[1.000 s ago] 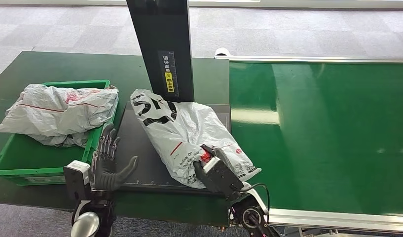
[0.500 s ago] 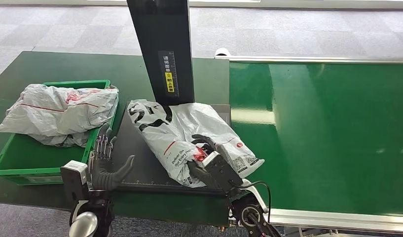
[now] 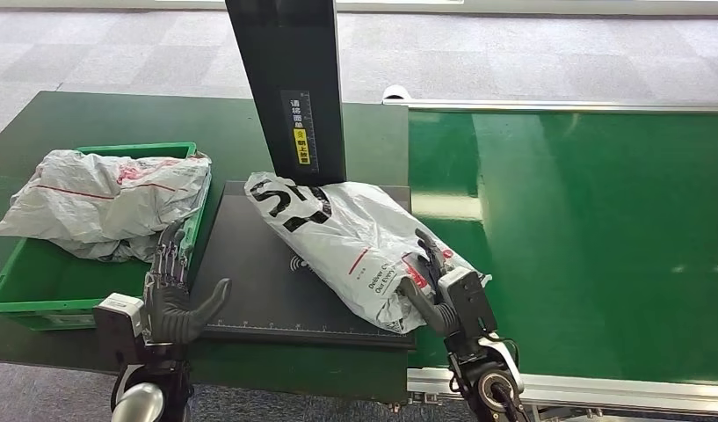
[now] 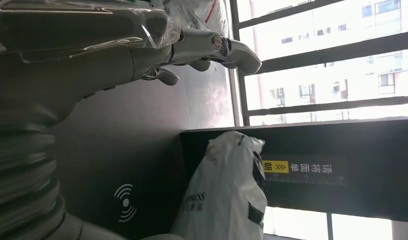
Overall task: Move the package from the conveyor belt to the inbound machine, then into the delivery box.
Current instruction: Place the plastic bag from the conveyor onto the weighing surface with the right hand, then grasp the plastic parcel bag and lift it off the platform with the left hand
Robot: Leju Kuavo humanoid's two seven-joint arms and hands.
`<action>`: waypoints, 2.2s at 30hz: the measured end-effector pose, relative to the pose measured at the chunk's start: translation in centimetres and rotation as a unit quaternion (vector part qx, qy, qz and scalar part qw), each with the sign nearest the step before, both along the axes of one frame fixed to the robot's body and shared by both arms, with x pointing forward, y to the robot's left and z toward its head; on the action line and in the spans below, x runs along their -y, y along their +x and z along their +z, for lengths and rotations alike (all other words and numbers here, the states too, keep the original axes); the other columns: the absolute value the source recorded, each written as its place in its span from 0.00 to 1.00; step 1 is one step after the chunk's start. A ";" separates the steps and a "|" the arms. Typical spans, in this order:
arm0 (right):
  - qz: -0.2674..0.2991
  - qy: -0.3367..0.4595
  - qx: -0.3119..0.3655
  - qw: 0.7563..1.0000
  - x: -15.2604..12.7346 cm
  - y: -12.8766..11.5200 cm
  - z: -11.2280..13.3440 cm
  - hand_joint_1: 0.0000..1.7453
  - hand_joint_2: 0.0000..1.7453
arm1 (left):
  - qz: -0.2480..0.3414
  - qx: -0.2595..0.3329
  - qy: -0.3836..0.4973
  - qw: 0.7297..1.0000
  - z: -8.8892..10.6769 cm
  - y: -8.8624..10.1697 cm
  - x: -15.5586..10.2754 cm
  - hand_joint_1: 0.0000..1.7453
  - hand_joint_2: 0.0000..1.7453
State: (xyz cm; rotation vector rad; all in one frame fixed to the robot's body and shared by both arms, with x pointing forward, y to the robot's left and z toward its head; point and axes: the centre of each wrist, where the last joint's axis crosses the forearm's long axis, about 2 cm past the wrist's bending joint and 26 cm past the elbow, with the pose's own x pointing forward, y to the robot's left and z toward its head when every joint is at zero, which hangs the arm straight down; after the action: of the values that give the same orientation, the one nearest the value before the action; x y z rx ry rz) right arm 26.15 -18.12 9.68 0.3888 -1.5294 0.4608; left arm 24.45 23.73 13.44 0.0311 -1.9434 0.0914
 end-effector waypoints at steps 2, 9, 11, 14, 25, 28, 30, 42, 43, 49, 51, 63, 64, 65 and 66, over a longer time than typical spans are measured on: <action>-0.021 0.002 -0.004 1.000 1.0 -0.4 -0.3 0.00 0.00 | -0.004 0.002 0.007 1.000 0.2 -0.2 -0.1 0.00 1.00; -0.096 0.008 -0.013 0.995 4.2 -2.0 -0.8 0.00 0.00 | -0.065 -0.006 0.035 0.997 0.9 0.1 0.7 0.00 1.00; -0.112 0.011 -0.016 0.993 4.9 -2.6 -0.9 0.00 0.00 | -0.094 -0.011 0.049 0.994 1.2 0.4 1.4 0.00 1.00; -0.133 0.014 -0.021 0.991 5.9 -3.2 -1.0 0.00 0.00 | -0.129 -0.017 0.073 0.989 1.3 0.6 2.7 0.00 1.00; -0.167 0.015 -0.021 0.986 7.4 -4.0 -0.9 0.00 0.00 | -0.172 -0.026 0.096 0.980 0.7 0.6 4.4 0.00 1.00; -0.175 0.017 -0.019 0.984 7.6 -4.2 -0.8 0.00 0.00 | -0.184 -0.028 0.109 0.976 0.6 0.5 4.6 0.00 1.00; -0.183 0.023 -0.011 0.983 7.9 -4.1 -0.7 0.00 0.00 | -0.196 -0.029 0.152 0.968 0.6 0.6 5.0 0.00 1.00; -0.197 0.050 0.029 0.979 8.3 -3.5 0.5 0.00 0.00 | -0.245 -0.027 0.338 0.908 -0.6 0.9 8.3 0.00 1.00; -0.197 0.052 0.032 0.978 8.3 -3.5 0.5 0.00 0.00 | -0.243 -0.026 0.347 0.905 -0.6 0.9 8.3 0.00 1.00; -0.192 0.070 0.059 0.977 8.1 -3.4 1.1 0.00 0.00 | -0.189 0.016 0.499 0.845 -1.7 1.4 9.7 0.00 1.00; -0.191 0.074 0.062 0.977 8.1 -3.4 1.2 0.00 0.00 | -0.182 0.027 0.531 0.827 -2.4 1.5 10.5 0.00 1.00; -0.195 0.087 0.060 0.975 7.8 -4.2 0.8 0.00 0.00 | -0.189 -0.001 0.562 0.805 -5.1 2.1 12.8 1.00 1.00; -0.196 0.087 0.060 0.975 7.8 -4.3 0.8 0.00 0.00 | -0.187 -0.002 0.563 0.805 -5.2 2.2 12.8 1.00 1.00; -0.197 0.088 0.060 0.975 7.8 -4.3 0.8 0.00 0.00 | -0.186 -0.003 0.564 0.804 -5.3 2.4 12.8 1.00 1.00; -0.197 0.088 0.060 0.974 7.8 -4.4 0.8 0.00 0.00 | -0.184 -0.003 0.565 0.804 -5.3 2.5 12.8 1.00 1.00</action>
State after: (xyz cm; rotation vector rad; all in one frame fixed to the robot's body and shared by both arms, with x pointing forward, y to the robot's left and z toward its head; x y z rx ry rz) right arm 21.78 -25.94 10.51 0.1866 -1.7218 0.0360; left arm 26.95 10.95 8.17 0.4368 -1.6933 -1.3286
